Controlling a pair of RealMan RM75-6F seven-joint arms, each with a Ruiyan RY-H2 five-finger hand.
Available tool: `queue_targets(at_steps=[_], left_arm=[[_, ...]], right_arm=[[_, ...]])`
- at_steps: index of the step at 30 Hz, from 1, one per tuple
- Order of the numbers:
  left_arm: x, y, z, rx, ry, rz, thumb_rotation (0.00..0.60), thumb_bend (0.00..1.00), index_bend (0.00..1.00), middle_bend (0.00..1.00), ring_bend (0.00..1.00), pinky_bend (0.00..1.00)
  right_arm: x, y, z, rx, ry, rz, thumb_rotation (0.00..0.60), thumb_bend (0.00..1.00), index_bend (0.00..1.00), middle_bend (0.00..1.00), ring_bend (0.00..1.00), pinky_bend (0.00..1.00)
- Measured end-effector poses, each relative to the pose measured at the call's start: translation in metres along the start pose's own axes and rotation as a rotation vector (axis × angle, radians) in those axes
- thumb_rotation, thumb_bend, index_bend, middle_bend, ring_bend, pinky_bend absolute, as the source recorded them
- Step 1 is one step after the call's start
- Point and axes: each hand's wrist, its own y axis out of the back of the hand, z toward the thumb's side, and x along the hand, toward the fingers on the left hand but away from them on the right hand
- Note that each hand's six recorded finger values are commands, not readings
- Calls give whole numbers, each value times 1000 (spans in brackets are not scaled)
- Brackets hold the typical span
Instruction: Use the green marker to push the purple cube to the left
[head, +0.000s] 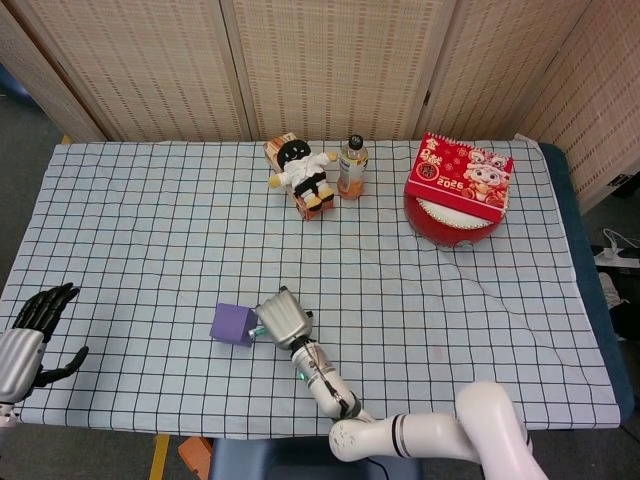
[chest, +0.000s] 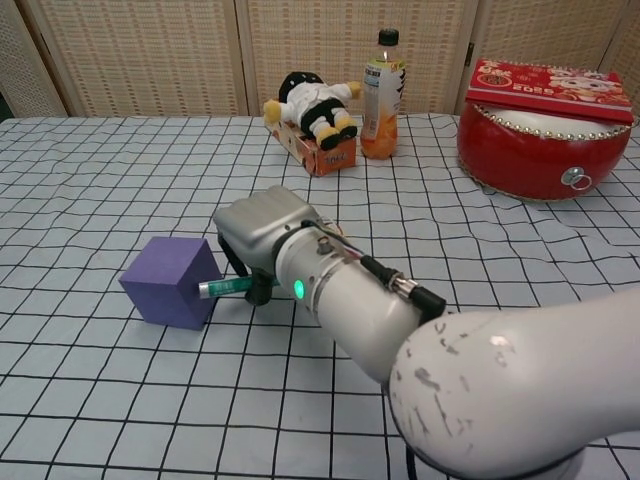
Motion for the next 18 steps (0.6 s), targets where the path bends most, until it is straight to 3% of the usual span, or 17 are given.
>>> queue_targets(at_steps=[10, 18], left_arm=[[0, -1, 0, 2, -1, -5, 600, 355, 0, 0, 0, 56], [-2, 0, 2, 8, -10, -2, 600, 356, 0, 0, 0, 58]], right_arm=[[-16, 0, 15, -5, -31, -29, 600, 517, 929, 768, 548, 387], [-2, 7, -3, 12, -35, -57, 600, 517, 929, 767, 548, 387]])
